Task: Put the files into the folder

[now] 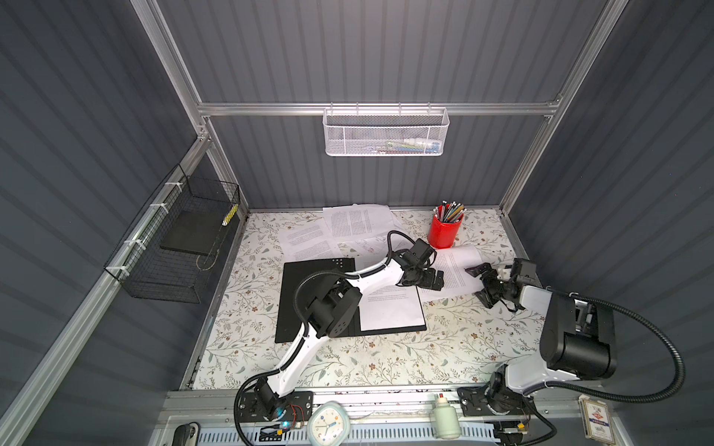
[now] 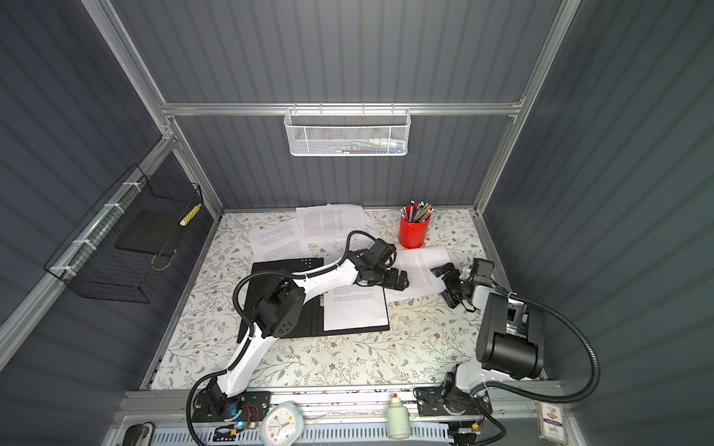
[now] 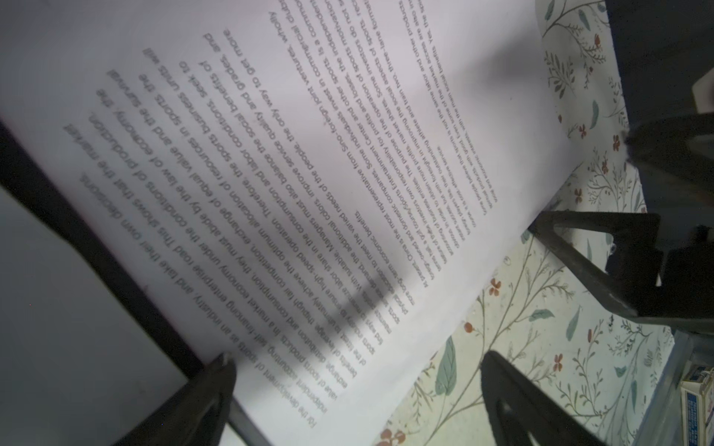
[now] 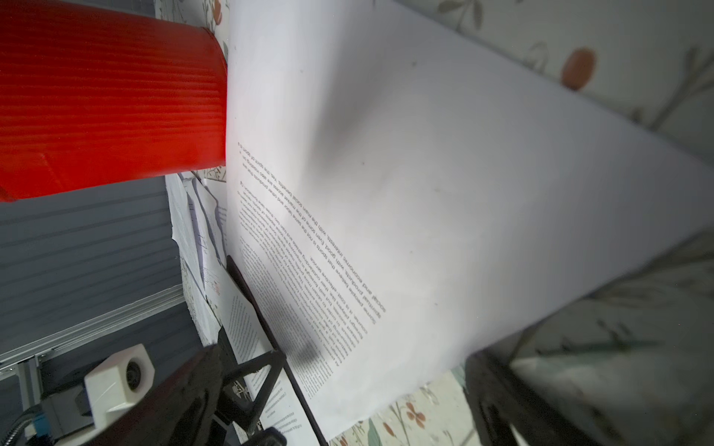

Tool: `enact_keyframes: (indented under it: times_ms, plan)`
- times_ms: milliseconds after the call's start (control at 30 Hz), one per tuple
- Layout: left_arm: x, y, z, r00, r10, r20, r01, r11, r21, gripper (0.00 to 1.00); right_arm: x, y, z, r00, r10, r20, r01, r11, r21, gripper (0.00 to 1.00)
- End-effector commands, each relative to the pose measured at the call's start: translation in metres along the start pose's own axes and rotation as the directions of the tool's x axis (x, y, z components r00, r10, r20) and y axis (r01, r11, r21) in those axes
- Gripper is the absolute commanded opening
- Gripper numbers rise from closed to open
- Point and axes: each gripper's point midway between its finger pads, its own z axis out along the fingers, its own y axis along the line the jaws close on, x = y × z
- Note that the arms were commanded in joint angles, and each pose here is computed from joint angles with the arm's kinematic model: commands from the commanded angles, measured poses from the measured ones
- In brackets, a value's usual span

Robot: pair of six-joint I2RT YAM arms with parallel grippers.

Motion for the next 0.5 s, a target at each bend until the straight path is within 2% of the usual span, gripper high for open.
enact_keyframes:
  times_ms: [0,267,367,467]
  plan:
    - [0.044,0.027,0.013,0.99,-0.032,-0.134,0.023,0.997,-0.068,1.0,0.016,-0.007,0.012,0.997,0.044,-0.063,-0.044,0.999,0.01,0.99]
    - [0.061,0.037,0.014,0.984,-0.032,-0.175,0.016,0.996,-0.09,1.0,0.042,0.019,0.026,0.993,0.014,-0.117,-0.024,0.997,-0.076,0.97]
    - [0.06,0.036,0.013,0.984,-0.028,-0.173,0.014,0.996,-0.086,1.0,0.05,0.023,0.027,0.995,0.004,-0.104,-0.012,0.997,-0.077,0.93]
    - [0.06,0.035,0.011,0.984,-0.035,-0.174,0.021,0.996,-0.084,1.0,0.056,0.019,0.025,0.998,0.044,-0.053,-0.048,0.996,-0.081,0.84]
